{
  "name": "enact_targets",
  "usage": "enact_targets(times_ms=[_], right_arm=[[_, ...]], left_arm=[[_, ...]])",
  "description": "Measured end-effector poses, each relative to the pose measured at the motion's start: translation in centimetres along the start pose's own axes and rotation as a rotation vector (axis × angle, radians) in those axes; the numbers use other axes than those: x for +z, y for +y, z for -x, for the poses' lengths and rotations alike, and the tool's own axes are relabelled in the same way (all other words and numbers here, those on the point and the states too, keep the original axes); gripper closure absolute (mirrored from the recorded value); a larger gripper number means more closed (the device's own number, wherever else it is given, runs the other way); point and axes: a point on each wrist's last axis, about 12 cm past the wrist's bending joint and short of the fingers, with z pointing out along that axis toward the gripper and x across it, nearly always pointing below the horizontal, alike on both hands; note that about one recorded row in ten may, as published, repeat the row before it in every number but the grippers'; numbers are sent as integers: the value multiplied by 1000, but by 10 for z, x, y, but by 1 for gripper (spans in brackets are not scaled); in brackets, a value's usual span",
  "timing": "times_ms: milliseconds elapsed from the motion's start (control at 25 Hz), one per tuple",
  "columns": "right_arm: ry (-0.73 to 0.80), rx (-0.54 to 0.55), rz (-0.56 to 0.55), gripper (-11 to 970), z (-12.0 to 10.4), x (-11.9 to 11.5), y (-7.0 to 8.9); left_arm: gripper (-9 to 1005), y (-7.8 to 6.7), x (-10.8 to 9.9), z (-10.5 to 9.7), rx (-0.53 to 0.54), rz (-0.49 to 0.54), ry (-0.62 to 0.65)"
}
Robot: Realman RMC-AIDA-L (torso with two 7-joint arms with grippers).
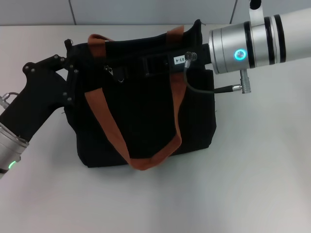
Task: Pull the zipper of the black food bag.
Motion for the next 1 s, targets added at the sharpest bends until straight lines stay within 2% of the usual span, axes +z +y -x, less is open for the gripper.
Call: enact_targets(times_ms=[520, 1000], right_arm=[[24, 61, -94, 961, -2, -10, -13], [-35, 124, -162, 961, -13, -37, -33]], left_arm=[[976, -1, 0, -2, 7, 15, 5], [976, -1, 0, -2, 0, 17, 6]])
